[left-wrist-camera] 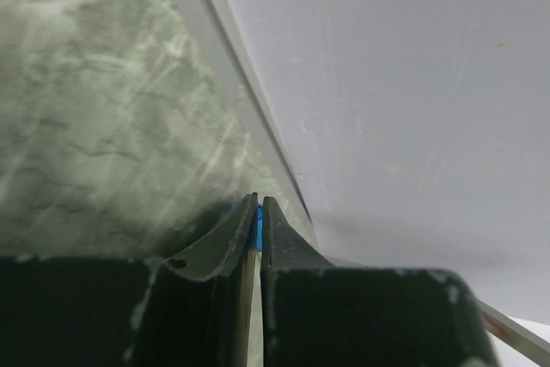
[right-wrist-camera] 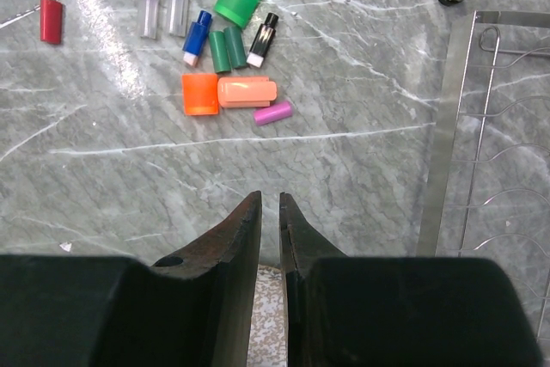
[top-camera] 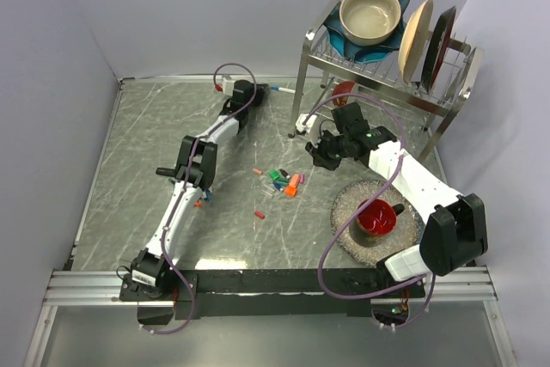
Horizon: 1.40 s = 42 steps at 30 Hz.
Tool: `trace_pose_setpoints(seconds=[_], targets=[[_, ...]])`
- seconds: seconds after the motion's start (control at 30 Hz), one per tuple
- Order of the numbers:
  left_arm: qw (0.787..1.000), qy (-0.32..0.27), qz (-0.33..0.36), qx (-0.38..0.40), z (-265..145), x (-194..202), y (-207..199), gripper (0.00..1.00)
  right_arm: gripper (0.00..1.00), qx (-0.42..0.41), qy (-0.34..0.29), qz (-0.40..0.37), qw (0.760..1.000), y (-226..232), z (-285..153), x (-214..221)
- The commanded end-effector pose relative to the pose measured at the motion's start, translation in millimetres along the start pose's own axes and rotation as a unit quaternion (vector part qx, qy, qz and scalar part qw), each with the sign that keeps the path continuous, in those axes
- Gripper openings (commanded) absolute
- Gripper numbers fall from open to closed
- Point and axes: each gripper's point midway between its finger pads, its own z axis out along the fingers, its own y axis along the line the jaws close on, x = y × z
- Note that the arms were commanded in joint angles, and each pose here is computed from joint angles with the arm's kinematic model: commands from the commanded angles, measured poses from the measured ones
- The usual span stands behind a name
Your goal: Open the pen caps
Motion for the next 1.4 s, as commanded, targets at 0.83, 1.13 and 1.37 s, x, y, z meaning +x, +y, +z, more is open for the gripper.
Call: trace_pose_setpoints(seconds=[0.83, 1.13, 1.37], targets=[[1.000, 0.003, -0.012, 0.004, 0, 13, -8, 0.14, 0.22, 0.011, -0.034, 0.000, 0.999, -7, -17, -20], [1.000, 0.006, -0.012, 0.006, 0, 14, -9, 0.14, 0.22, 0.008, -0.038, 0.003, 0.999, -7, -18, -20], [1.000, 0.014, -0.013, 0.007, 0, 19, -6, 0.14, 0.22, 0.010, -0.038, 0.002, 0.999, -7, -18, -19]])
